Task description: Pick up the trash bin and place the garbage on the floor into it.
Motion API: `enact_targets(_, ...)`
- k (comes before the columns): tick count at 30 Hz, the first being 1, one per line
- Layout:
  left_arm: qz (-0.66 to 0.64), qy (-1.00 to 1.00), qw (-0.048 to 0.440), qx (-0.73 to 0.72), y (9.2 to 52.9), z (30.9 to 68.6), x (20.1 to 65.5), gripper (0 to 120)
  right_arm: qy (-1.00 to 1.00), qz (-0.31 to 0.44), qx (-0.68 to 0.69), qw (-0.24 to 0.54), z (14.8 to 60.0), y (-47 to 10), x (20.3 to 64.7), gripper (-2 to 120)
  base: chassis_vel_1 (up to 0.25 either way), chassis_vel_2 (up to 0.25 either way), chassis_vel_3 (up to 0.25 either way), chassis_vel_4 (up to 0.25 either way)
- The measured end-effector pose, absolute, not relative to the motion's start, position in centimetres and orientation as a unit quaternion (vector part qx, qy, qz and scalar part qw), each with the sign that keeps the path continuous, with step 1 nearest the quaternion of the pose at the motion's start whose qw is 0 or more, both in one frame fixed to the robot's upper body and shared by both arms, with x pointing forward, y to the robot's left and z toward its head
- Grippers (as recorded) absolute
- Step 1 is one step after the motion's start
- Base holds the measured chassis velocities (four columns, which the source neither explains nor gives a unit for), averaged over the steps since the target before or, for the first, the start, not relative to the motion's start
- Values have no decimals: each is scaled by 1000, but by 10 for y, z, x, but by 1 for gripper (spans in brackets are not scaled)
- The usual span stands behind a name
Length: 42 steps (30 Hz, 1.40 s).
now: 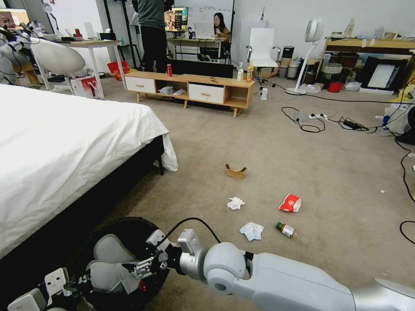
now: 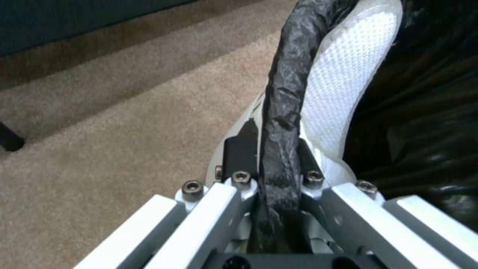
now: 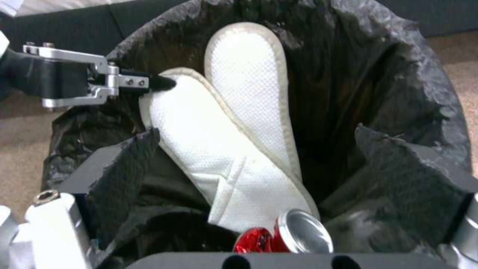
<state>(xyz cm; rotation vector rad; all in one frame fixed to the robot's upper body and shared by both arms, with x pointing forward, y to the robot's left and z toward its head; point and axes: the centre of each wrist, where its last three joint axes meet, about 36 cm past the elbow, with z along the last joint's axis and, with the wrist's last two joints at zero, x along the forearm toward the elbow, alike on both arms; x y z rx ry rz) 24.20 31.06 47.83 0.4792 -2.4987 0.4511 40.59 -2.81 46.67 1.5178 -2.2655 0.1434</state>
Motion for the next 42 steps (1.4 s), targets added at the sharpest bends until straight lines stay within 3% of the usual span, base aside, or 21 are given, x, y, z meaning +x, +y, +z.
enact_targets(3,167,-929,277,178,310,478,241,3,-820,48,536,195,473,-37,409,100,0,0,0,0)
enact_targets(9,166,-929,278,179,310,478,241,3,-850,14,512,125,527,-67,423,100,0,0,0,0)
enact_targets(11,162,-929,278,181,312,478,240,3,-866,-12,493,83,562,-92,430,100,0,0,0,0)
enact_targets(18,155,-929,282,184,315,478,237,3,-902,-55,427,-3,602,-164,431,100,0,0,0,0)
enact_targets(29,139,-934,277,178,311,484,234,3,-953,-98,265,-111,587,-247,404,100,0,0,0,0)
enact_targets(36,125,-935,282,178,305,487,227,3,-966,-53,150,-202,584,-283,376,100,0,0,0,0)
enact_targets(42,120,-934,280,186,303,492,219,3,-977,-3,89,-193,562,-282,359,100,0,0,0,0)
